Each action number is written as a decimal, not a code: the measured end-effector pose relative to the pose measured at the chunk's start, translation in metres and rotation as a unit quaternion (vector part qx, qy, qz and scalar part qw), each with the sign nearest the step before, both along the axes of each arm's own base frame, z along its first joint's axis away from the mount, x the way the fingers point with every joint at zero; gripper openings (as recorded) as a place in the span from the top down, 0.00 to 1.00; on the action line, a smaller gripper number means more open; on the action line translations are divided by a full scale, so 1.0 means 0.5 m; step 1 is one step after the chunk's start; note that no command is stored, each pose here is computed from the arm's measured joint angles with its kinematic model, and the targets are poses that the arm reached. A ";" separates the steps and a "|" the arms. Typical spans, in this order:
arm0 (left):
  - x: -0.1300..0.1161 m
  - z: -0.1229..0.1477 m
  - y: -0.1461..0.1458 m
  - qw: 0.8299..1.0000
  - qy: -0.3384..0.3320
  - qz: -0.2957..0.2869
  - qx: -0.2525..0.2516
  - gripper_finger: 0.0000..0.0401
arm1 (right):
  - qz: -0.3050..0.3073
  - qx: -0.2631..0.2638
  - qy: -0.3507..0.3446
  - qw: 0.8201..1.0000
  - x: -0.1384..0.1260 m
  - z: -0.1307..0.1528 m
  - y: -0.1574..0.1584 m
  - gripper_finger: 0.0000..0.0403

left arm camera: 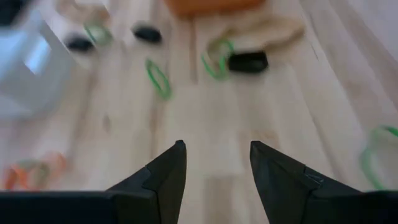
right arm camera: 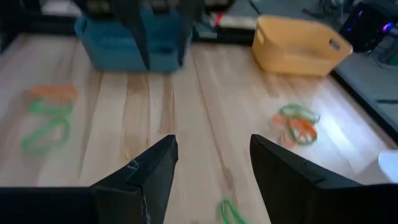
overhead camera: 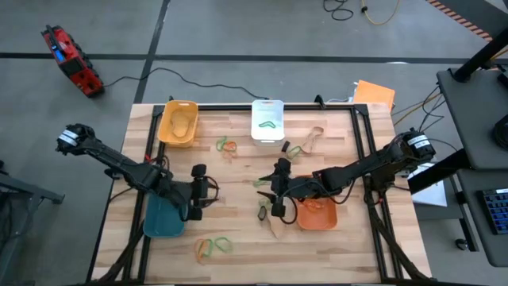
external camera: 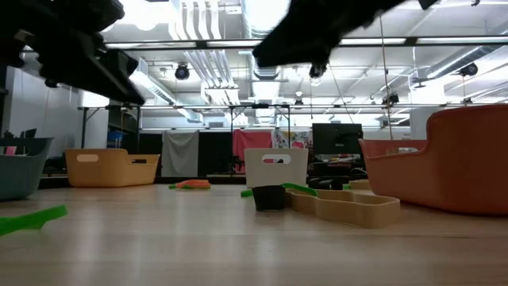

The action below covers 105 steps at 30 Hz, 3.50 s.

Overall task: Sort rubber bands into baskets
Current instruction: Put the rubber band into the blue bin

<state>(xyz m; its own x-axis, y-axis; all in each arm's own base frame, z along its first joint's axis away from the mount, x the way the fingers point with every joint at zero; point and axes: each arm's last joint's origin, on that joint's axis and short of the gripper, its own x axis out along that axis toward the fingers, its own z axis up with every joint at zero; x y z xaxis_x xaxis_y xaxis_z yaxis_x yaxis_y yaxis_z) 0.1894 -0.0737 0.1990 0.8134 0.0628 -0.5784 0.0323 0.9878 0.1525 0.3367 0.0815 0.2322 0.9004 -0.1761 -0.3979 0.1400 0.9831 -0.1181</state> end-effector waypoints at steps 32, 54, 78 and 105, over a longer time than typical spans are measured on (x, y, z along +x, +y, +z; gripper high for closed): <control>-0.017 0.005 0.048 0.945 -0.255 -0.101 0.178 0.67 | -0.321 0.218 0.281 0.878 -0.048 0.095 -0.202 0.51; -0.014 -0.022 0.052 0.956 -0.210 -0.082 0.187 0.68 | -0.325 0.204 0.294 0.875 -0.059 0.100 -0.293 0.87; -0.014 -0.020 0.053 0.956 -0.215 -0.078 0.183 0.68 | -0.461 -0.051 -0.020 0.885 -0.021 0.276 -0.382 0.98; -0.013 -0.014 0.053 0.955 -0.231 -0.072 0.175 0.68 | -0.390 0.189 0.282 0.856 -0.090 0.018 -0.290 0.98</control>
